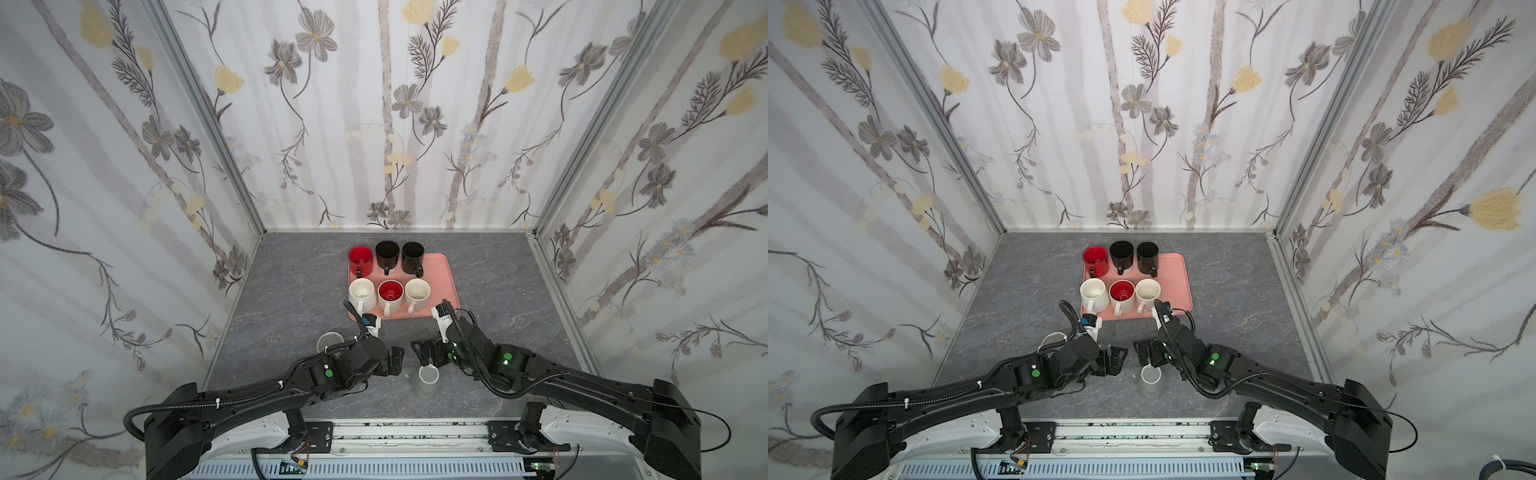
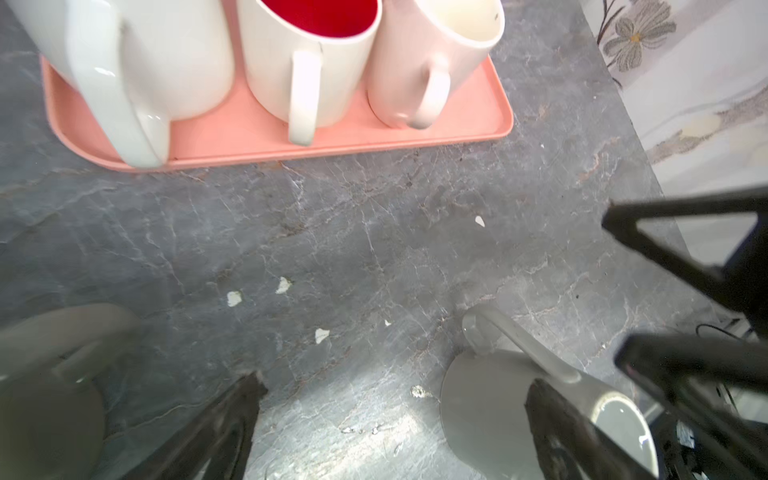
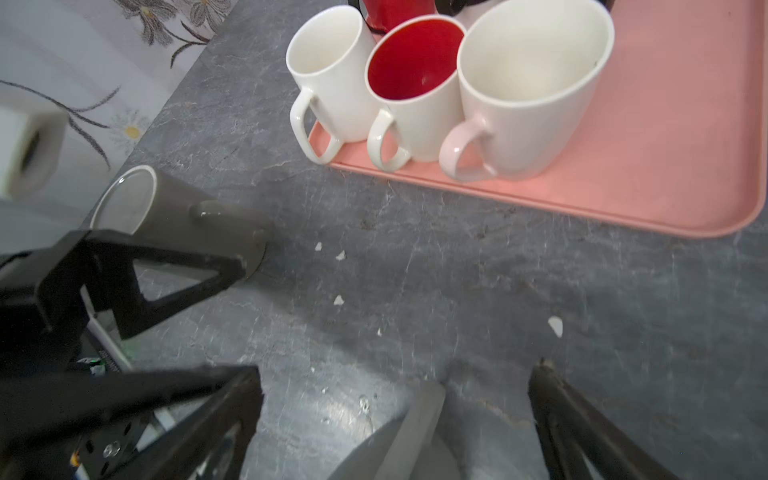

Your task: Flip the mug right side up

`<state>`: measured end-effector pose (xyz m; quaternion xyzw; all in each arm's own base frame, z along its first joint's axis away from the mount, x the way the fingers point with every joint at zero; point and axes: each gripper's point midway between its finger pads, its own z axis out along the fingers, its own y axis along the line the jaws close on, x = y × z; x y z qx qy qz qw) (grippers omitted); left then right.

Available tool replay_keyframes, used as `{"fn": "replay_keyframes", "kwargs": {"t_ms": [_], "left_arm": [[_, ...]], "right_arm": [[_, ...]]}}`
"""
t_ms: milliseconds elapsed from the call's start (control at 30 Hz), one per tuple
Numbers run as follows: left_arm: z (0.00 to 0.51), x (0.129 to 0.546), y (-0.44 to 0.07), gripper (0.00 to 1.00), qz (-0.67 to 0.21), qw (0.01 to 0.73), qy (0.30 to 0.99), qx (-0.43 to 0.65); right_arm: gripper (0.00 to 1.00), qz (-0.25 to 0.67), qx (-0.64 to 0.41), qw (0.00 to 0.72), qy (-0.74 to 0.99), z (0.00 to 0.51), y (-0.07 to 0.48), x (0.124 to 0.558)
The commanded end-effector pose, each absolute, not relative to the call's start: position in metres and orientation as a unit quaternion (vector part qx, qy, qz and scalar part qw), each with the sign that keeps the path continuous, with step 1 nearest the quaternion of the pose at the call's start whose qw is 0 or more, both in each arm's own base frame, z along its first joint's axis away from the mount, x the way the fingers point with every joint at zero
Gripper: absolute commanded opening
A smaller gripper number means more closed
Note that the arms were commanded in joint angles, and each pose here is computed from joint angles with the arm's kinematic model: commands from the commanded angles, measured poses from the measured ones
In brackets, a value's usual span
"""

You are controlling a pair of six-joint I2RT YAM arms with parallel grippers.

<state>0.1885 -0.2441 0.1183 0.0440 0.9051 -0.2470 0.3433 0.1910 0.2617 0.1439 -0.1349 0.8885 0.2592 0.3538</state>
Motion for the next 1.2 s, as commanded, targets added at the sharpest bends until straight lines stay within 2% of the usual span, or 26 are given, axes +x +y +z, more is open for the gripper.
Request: {"fn": "replay_keyframes", "kwargs": {"t_ms": [0,267,467,800,933,1167], "left_arm": [[0.13,0.201,-0.228,1.0,-0.219,0.382,0.898,0.023],[0.146,0.205,-0.213,1.0,-0.233,0.41,0.882,0.001],[0.146,0.204,-0.204,1.0,-0.24,0.413,0.878,-0.008],[0.158,0.204,-0.2,1.0,-0.259,0.418,0.871,-0.013],[0.158,0.204,-0.199,1.0,-0.259,0.417,0.871,-0.014],[0.153,0.204,-0.199,1.0,-0.258,0.411,0.874,-0.011]], "right_arm": [[1.0,0.242,-0.048,0.337,0.909,0.135,0.241,0.177],[1.0,0.215,-0.033,0.302,0.928,0.121,0.256,0.141],[0.99,0.179,-0.059,0.285,0.94,0.099,0.266,0.133],[0.78,0.163,-0.134,0.262,0.942,0.077,0.28,0.127],[0.67,0.158,-0.192,0.264,0.932,0.078,0.282,0.127],[0.64,0.161,-0.419,0.262,0.854,0.082,0.304,0.114]]}}
